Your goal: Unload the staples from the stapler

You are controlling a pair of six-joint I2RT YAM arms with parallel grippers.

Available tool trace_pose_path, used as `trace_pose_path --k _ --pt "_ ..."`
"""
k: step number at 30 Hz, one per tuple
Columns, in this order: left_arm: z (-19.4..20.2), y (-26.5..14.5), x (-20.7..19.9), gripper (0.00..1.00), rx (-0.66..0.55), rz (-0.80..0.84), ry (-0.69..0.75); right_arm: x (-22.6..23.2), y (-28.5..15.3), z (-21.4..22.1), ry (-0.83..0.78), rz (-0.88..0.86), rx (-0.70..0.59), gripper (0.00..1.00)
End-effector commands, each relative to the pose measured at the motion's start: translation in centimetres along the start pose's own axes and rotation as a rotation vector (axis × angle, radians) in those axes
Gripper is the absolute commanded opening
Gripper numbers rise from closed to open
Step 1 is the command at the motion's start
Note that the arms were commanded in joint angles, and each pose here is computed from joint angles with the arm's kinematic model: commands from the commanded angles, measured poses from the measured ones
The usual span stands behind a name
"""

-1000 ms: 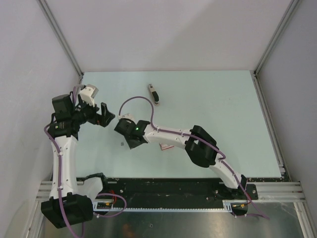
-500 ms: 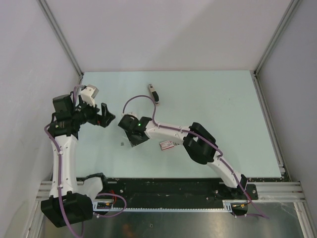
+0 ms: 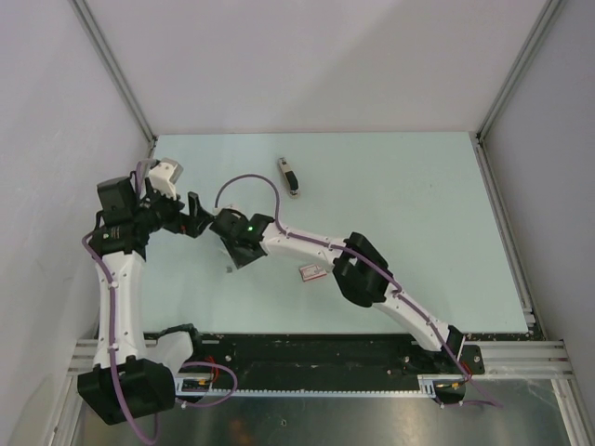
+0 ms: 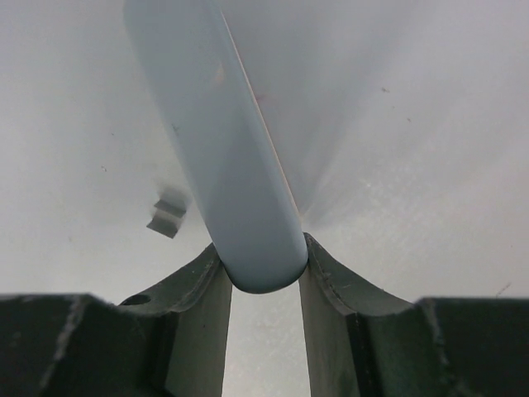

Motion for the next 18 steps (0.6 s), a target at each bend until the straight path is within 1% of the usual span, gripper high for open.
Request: trace_pose_path --k 1,5,8,13,18 --pt "0.0 -0.3 0.0 1.00 -0.006 0.005 -0.013 1.1 -0.4 -1.3 -0.045 -0.025 -0.027 0.18" --pt "0.1 -0.3 0.2 1.00 -0.005 -0.004 -0.016 1.5 -0.2 -1.6 -0.044 -0.051 -0.028 0.20" --pt "0.1 -0.5 0.3 1.00 -0.010 -0.013 -0.018 2.0 -0.3 -1.6 -0.056 -0.079 -0.032 0.24" --pt "-0.5 -1.3 0.9 1.00 -0.041 -0.032 -0.070 2.6 -1.8 -1.7 -0.038 -0.148 -0.062 0.40" --pt "-0.8 -1.9 2.5 0.99 -0.059 -0.072 -0.171 0.4 -4.5 -2.0 0.066 -0.233 -0.123 0.60"
Point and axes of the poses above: each gripper's point midway between its finger pads, its own y axis out along the fingers, its own x axis along the line the jaws close on, z = x × y, the point moved 10 cm from there along -y, back along the fingers, and after that the axes turned 4 degrees about y, right-handed, at the moved point
